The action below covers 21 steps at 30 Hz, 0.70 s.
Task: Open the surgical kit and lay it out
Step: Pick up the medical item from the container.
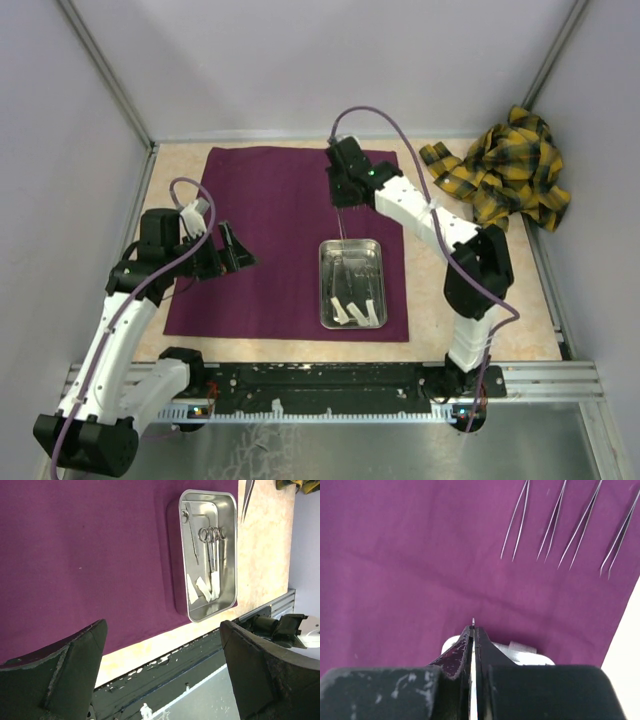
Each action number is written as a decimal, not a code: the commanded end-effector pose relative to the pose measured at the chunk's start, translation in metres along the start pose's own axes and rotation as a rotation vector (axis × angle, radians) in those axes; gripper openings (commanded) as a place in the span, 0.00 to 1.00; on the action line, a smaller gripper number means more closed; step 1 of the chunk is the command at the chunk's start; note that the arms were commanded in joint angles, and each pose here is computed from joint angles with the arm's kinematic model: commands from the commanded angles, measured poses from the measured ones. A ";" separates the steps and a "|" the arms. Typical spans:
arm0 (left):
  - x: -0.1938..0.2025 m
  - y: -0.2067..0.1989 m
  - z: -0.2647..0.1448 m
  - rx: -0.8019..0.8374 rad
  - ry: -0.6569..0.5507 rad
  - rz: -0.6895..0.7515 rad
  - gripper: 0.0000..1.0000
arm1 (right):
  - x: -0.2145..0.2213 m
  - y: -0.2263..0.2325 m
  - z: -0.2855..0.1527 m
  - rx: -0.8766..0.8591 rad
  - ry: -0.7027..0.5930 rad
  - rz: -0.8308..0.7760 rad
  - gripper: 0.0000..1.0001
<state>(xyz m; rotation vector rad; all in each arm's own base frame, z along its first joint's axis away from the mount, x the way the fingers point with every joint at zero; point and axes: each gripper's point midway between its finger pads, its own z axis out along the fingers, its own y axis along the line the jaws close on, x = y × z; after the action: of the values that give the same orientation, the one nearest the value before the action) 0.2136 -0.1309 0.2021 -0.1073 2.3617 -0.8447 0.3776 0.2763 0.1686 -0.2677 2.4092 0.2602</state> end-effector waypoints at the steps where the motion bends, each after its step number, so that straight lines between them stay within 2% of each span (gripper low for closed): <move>1: -0.002 -0.005 -0.002 0.036 -0.023 0.017 1.00 | -0.049 -0.006 0.015 0.010 -0.060 0.055 0.00; 11: 0.004 -0.008 0.003 0.077 -0.001 0.009 1.00 | -0.107 -0.002 0.078 0.043 -0.101 0.141 0.00; 21: 0.009 -0.008 0.008 0.094 0.025 -0.001 1.00 | -0.117 -0.008 0.129 0.045 -0.152 0.238 0.00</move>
<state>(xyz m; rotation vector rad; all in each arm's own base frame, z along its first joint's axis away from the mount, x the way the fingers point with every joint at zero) 0.2085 -0.1402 0.1977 -0.0776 2.3536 -0.9267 0.5195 0.3159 0.1328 -0.0243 2.3837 0.2749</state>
